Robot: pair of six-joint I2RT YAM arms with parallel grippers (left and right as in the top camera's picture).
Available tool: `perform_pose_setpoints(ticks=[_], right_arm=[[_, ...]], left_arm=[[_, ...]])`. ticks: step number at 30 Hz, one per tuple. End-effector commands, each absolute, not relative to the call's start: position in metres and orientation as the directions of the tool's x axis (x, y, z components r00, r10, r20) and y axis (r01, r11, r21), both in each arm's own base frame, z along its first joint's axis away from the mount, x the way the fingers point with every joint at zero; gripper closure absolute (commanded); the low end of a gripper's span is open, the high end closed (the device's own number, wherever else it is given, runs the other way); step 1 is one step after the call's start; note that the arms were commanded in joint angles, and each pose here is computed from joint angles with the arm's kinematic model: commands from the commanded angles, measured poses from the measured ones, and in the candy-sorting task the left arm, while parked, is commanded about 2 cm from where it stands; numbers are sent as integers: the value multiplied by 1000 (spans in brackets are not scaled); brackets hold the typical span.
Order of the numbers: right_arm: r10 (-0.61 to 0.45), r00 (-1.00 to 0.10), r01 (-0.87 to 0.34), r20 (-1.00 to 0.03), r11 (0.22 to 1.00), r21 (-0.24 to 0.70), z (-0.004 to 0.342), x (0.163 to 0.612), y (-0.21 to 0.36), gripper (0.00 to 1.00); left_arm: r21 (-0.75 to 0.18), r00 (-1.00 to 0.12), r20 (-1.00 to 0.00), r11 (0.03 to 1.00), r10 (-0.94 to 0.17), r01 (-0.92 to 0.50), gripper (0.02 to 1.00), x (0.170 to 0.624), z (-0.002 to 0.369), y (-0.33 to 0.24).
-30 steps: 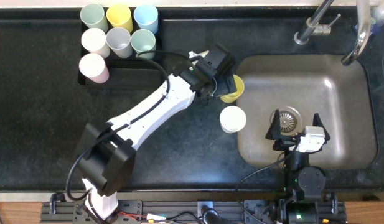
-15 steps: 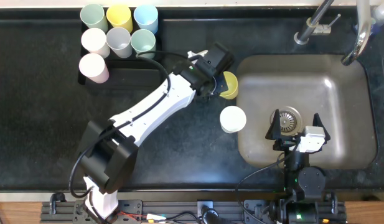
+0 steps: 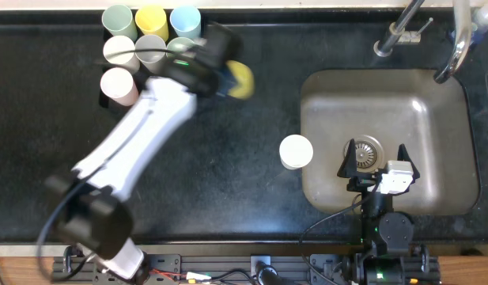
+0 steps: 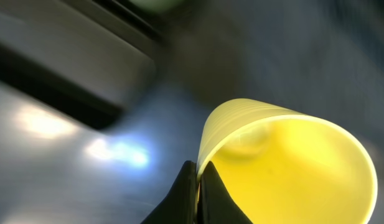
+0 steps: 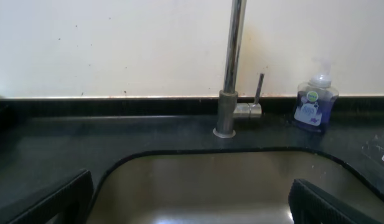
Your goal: Store Cups
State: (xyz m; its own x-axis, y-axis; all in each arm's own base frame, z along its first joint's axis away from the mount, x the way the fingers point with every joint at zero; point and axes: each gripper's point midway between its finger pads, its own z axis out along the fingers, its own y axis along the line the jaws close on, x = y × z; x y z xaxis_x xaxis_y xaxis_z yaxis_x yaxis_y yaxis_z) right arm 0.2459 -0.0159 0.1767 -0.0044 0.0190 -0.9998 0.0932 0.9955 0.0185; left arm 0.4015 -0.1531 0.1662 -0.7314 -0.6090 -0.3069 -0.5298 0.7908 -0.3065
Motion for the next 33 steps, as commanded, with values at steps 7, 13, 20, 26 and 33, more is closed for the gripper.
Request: perform_pose_setpoints(ticks=[7, 13, 20, 26, 33], right_arm=[[29, 0, 97, -1000, 995, 29, 174, 246, -17, 3], [30, 0, 97, -1000, 995, 29, 174, 246, -17, 5], [30, 0, 97, -1000, 995, 29, 174, 246, -17, 3], [30, 0, 97, -1000, 995, 29, 174, 246, -17, 3], [30, 0, 97, -1000, 995, 29, 174, 246, -17, 3]], left_arm=[[-230, -518, -270, 577, -812, -784, 982, 396, 167, -20], [-205, -461, -232, 506, -857, -838, 982, 398, 148, -4], [-175, -462, -214, 500, -860, -848, 980, 398, 136, -1], [-153, -460, -205, 492, -864, -857, 982, 399, 125, 1], [-122, -458, -198, 485, -867, -866, 982, 401, 111, 3]])
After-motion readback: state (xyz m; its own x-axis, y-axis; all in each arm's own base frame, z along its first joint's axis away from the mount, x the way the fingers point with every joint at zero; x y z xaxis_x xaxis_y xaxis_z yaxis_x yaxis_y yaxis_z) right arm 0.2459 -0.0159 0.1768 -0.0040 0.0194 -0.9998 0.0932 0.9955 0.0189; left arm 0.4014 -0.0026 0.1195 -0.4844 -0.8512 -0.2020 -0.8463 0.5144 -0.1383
